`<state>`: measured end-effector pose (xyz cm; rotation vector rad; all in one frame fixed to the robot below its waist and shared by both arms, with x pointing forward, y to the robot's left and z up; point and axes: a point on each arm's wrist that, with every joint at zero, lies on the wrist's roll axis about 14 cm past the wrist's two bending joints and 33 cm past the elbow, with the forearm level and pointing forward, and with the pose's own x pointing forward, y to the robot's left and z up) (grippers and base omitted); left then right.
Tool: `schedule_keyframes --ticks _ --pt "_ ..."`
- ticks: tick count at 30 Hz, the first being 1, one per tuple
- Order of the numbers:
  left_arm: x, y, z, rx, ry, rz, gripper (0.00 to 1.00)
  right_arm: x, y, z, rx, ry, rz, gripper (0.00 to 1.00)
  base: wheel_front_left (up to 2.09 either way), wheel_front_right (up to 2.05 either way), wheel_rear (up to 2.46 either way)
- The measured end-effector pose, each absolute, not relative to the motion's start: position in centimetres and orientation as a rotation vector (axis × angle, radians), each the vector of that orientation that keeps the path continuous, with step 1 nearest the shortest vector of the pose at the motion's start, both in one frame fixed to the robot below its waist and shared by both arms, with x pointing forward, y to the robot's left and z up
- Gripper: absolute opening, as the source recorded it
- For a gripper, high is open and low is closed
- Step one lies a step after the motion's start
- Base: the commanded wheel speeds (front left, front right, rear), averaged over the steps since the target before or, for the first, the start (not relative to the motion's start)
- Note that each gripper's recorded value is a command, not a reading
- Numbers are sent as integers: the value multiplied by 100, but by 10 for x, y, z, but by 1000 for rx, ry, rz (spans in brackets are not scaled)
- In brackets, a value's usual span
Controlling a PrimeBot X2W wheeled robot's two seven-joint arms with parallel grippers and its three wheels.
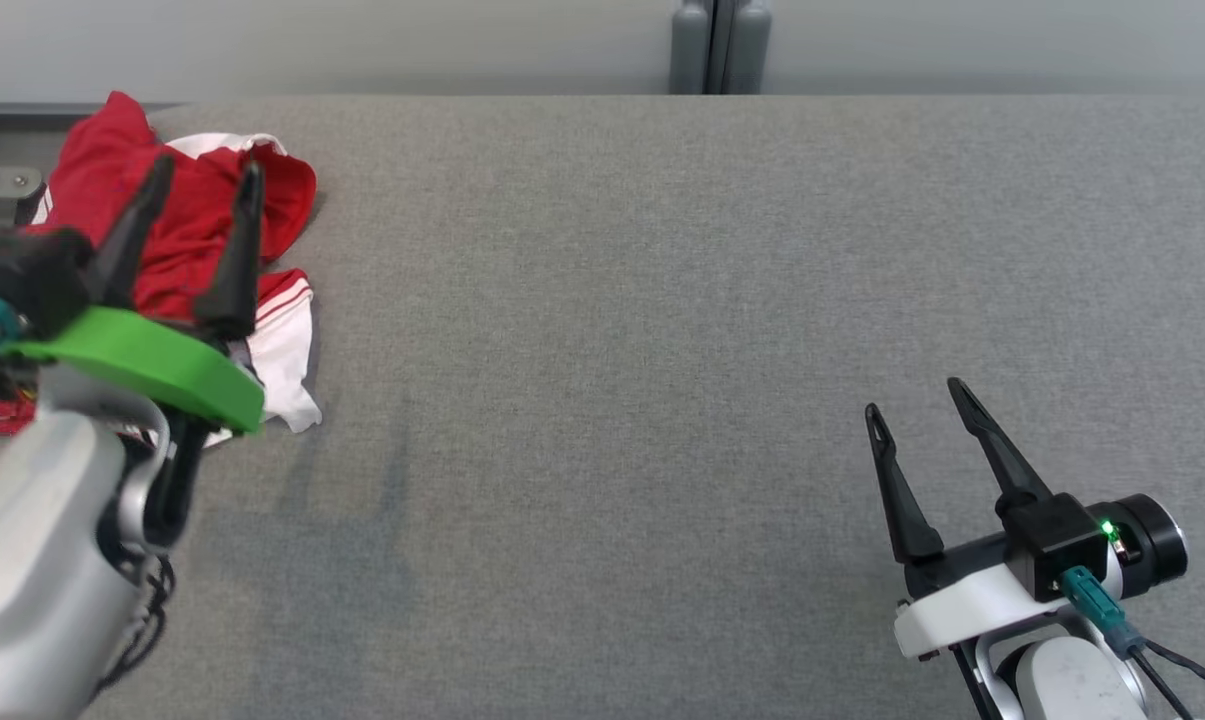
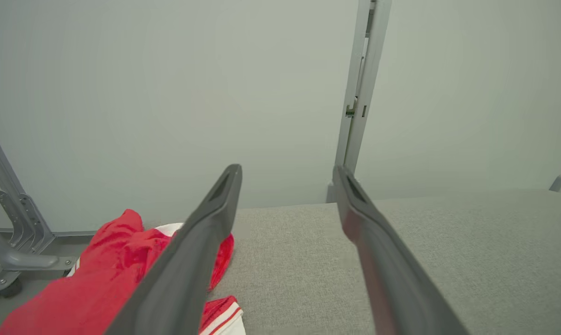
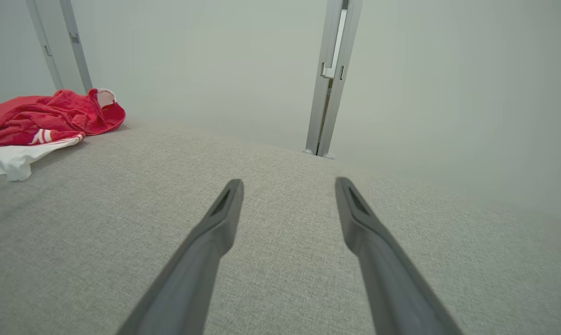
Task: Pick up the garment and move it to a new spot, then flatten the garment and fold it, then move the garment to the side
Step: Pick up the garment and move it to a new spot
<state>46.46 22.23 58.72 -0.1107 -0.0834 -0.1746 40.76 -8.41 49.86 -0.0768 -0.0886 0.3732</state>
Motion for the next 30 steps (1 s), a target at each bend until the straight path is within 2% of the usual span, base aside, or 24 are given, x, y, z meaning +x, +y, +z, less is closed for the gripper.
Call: schedule_keyframes --ticks 7,13,20,30 --pt "423 185 522 -159 39 -181 100 392 -106 509 -86 -108 307 100 0 0 0" --pt "388 164 496 -176 64 -176 100 372 -138 511 -100 -102 212 100 0 0 0" --pt "356 135 495 -192 20 -238 100 348 -169 511 -118 -96 117 100 0 0 0" --pt "339 145 489 -198 -5 -200 100 341 -176 511 -119 -96 96 100 0 0 0"
